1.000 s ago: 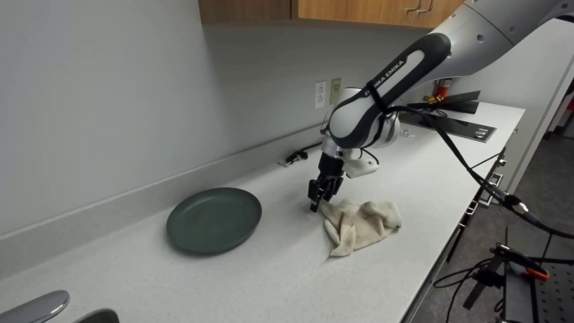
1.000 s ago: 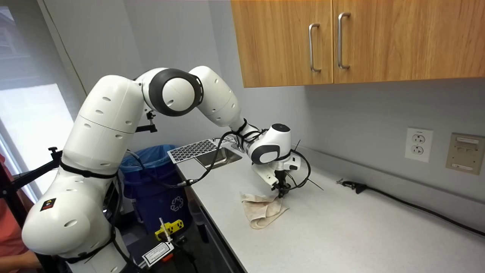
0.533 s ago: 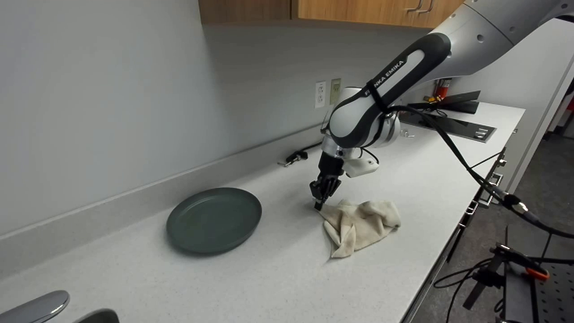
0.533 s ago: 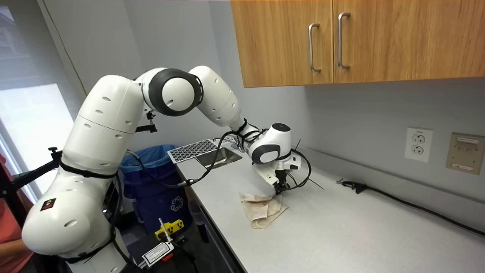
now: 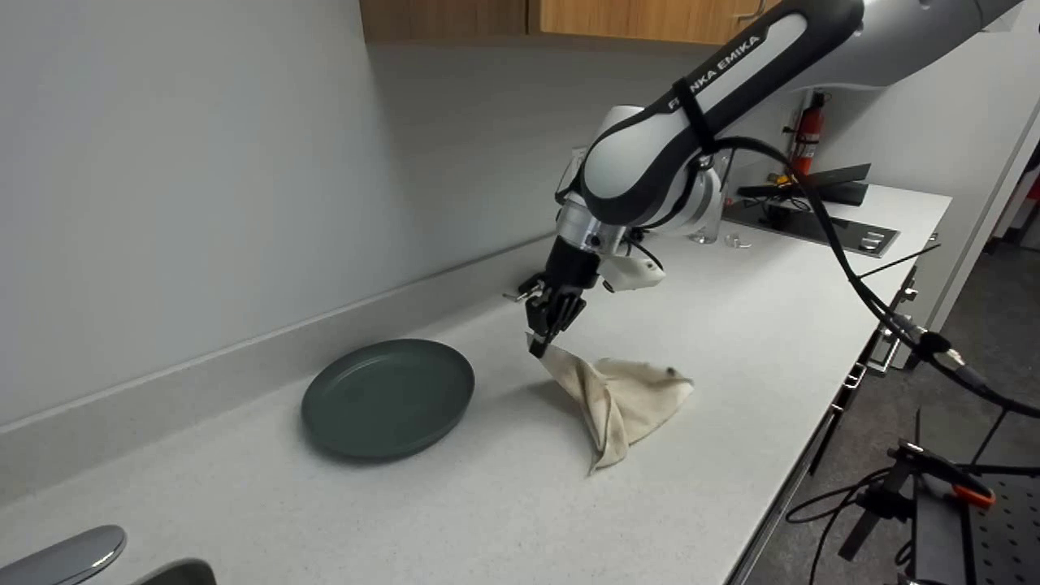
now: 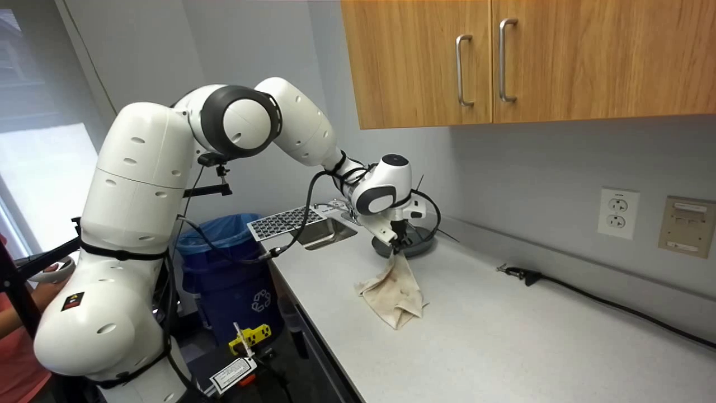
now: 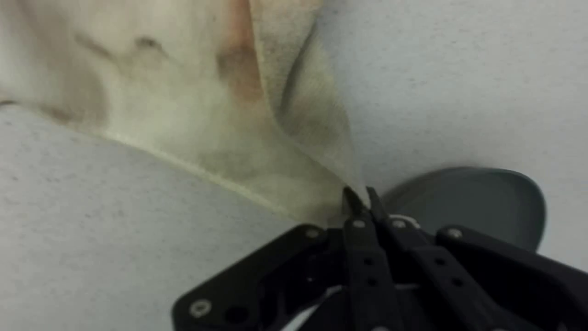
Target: Unfold the towel
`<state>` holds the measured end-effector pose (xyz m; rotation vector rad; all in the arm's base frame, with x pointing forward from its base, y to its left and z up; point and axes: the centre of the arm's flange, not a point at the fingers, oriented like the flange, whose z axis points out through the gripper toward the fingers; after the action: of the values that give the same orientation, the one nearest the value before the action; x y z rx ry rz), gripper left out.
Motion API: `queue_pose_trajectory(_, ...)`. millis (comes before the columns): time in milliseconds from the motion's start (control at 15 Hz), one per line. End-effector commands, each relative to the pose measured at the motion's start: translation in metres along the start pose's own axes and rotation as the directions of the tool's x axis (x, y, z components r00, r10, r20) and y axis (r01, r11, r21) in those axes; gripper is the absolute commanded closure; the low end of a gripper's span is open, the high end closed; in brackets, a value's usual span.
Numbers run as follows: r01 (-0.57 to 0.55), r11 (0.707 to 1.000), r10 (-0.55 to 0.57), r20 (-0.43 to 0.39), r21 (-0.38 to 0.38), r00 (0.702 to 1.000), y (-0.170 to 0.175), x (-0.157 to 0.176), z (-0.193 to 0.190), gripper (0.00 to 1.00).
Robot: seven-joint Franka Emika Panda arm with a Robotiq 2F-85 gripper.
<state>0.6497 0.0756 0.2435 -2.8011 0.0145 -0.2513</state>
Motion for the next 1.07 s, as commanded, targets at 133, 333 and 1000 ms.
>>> queue_pose_trajectory(133,0.157,0.984,-0.152,-0.066,0.083,0.986,-0.090,-0.017,-0.046,1.00)
queue_pose_trajectory(333,0.244,0.960,-0.233,-0.090,0.134,0.968,-0.132,-0.029,-0.061,1.00)
queue_pose_trajectory(1000,0.267,0.960,-0.247,-0.185,0.089,0.951,-0.119,-0.030,-0.068,1.00)
